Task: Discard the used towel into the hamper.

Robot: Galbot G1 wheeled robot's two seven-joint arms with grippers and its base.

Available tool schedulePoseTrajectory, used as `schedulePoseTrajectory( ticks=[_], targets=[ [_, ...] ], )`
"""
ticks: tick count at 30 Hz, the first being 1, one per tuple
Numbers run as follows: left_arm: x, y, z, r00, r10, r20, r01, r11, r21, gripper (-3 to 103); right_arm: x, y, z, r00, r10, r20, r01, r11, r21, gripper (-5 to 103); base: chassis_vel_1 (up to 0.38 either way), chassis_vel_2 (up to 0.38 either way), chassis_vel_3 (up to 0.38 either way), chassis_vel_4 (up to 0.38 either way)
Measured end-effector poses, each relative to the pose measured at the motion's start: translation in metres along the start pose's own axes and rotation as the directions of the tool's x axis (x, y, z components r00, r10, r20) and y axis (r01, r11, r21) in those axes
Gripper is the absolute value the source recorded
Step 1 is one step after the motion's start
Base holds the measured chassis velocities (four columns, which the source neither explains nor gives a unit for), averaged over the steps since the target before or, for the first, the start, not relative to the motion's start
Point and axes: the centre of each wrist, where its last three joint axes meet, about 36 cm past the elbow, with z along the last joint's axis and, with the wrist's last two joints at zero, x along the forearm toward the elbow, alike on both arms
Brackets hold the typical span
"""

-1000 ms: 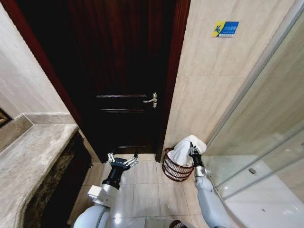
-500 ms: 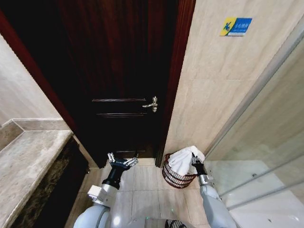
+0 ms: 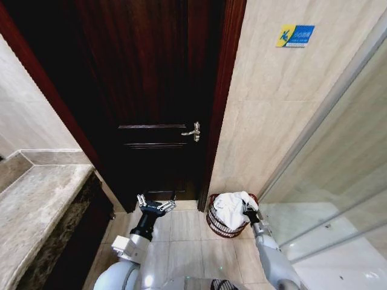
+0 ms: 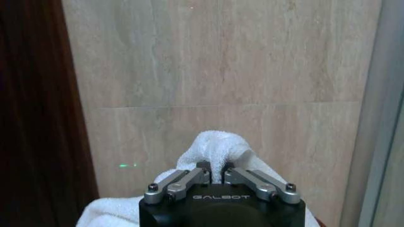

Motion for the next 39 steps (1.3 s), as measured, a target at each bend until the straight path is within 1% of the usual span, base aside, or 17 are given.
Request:
schedulePoseTrajectory(
  ticks=[2,3,4,5,7,8,11,12,14,15,18,21,22,25,29,34,39],
  targets=[
    [0.000,0.000,0.000,1.000,0.000,0.000,0.000,1.000,0.000,100,0.001,0.001,0.000,1.000,-0.003,-0.013,0.003,1.000,0.009,8,-0.062,0.088,0.107,-0.087],
    [0.000,0.000,0.000,1.000,0.000,0.000,0.000,1.000,0.000,100,0.004,0.002,0.001,0.999,-0.013,-0.042,0.014,1.000,0.024,6,-0.049,0.075,0.108,-0.088],
    [0.000,0.000,0.000,1.000,0.000,0.000,0.000,1.000,0.000,100,0.006,0.002,0.005,0.997,-0.022,-0.077,0.024,0.999,0.032,9,-0.074,0.075,0.057,-0.037],
    [0.000,0.000,0.000,1.000,0.000,0.000,0.000,1.000,0.000,100,0.006,0.002,0.005,0.997,-0.022,-0.077,0.024,0.999,0.032,9,-0.074,0.075,0.057,-0.037],
    [0.000,0.000,0.000,1.000,0.000,0.000,0.000,1.000,0.000,100,0.005,0.000,0.010,0.991,-0.025,-0.134,0.028,0.999,0.024,7,-0.022,0.027,0.028,-0.021],
    [0.000,0.000,0.000,1.000,0.000,0.000,0.000,1.000,0.000,100,0.005,0.000,0.010,0.991,-0.025,-0.134,0.028,0.999,0.024,7,0.000,0.000,0.000,0.000],
    [0.000,0.000,0.000,1.000,0.000,0.000,0.000,1.000,0.000,100,-0.004,-0.009,0.006,0.977,-0.053,-0.205,0.060,0.998,0.028,7,0.000,0.000,0.000,0.000],
    [0.000,0.000,0.000,1.000,0.000,0.000,0.000,1.000,0.000,100,-0.004,-0.009,0.006,0.977,-0.053,-0.205,0.060,0.998,0.028,7,0.000,0.000,0.000,0.000],
    [0.000,0.000,0.000,1.000,0.000,0.000,0.000,1.000,0.000,100,-0.015,-0.014,0.000,0.961,-0.065,-0.269,0.075,0.997,0.028,7,0.000,0.000,0.000,0.000],
    [0.000,0.000,0.000,1.000,0.000,0.000,0.000,1.000,0.000,100,-0.015,-0.014,0.000,0.961,-0.065,-0.269,0.075,0.997,0.028,7,0.000,0.000,0.000,0.000],
    [0.000,0.000,0.000,1.000,0.000,0.000,0.000,1.000,0.000,100,-0.022,-0.018,-0.005,0.943,-0.073,-0.325,0.089,0.995,0.035,7,0.000,0.000,0.000,0.000],
    [0.000,0.000,0.000,1.000,0.000,0.000,0.000,1.000,0.000,100,-0.035,-0.025,-0.010,0.916,-0.078,-0.393,0.108,0.993,0.054,7,0.000,0.000,0.000,0.000],
    [0.000,0.000,0.000,1.000,0.000,0.000,0.000,1.000,0.000,100,-0.035,-0.025,-0.010,0.916,-0.078,-0.393,0.108,0.993,0.054,7,0.000,0.000,0.000,0.000],
    [0.000,0.000,0.000,1.000,0.000,0.000,0.000,1.000,0.000,100,-0.048,-0.027,-0.016,0.892,-0.065,-0.447,0.088,0.996,0.031,7,0.000,0.000,0.000,0.000],
    [0.000,0.000,0.000,1.000,0.000,0.000,0.000,1.000,0.000,100,-0.052,-0.021,-0.013,0.878,-0.041,-0.476,0.055,0.998,0.015,7,0.000,0.000,0.000,0.000],
    [0.000,0.000,0.000,1.000,0.000,0.000,0.000,1.000,0.000,100,-0.053,-0.009,-0.012,0.893,-0.022,-0.450,0.039,0.999,0.027,7,0.000,0.000,0.000,0.000],
    [0.000,0.000,0.000,1.000,0.000,0.000,0.000,1.000,0.000,100,-0.045,-0.012,-0.010,0.891,-0.032,-0.453,0.052,0.998,0.030,7,0.000,0.000,0.000,0.000]
  ],
)
